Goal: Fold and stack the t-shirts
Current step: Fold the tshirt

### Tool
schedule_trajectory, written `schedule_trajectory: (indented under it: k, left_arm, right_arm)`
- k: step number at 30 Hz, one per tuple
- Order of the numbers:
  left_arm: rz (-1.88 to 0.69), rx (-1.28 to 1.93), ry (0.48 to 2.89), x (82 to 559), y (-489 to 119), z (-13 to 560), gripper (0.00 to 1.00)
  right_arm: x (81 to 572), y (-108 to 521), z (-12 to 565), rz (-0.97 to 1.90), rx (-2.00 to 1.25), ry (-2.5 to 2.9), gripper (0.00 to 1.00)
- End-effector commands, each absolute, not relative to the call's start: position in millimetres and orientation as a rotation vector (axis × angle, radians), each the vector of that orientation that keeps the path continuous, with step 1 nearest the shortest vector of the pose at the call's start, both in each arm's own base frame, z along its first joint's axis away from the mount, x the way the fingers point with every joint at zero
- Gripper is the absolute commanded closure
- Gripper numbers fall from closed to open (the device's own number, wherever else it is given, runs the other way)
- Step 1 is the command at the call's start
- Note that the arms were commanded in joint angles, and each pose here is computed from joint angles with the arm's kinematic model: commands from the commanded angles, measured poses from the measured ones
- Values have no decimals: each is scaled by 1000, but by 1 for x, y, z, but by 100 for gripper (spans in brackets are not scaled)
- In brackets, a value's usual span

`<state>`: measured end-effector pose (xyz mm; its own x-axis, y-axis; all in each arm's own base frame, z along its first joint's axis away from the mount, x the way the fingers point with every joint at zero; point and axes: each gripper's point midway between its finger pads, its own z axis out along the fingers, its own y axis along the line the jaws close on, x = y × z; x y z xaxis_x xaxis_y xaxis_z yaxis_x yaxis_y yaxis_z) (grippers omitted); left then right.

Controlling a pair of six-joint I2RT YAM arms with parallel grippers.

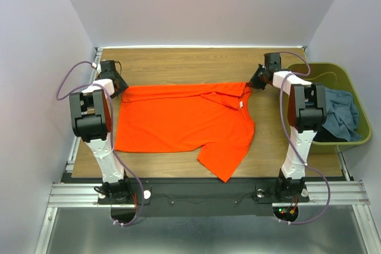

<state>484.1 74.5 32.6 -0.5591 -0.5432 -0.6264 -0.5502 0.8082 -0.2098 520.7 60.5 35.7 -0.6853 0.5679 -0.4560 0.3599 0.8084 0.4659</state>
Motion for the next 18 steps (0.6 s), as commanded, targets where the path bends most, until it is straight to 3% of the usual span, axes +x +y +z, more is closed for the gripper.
schedule_trajectory:
  k: [1, 5, 11, 18]
  left_arm:
    - [12, -811, 2345, 461, 71, 37, 44]
    - [-8, -762, 2265, 477, 69, 75, 36]
    - [-57, -647, 2225, 503, 41, 103, 34]
    - [-67, -623, 2269, 512, 27, 85, 46]
  right_arm:
    - [536, 65, 101, 515, 593, 2268, 87]
    - [537, 70, 120, 528, 557, 2239, 76]
    - [543, 85, 136, 582, 471, 2222, 75]
    - [552, 105, 122, 677, 437, 2257, 82]
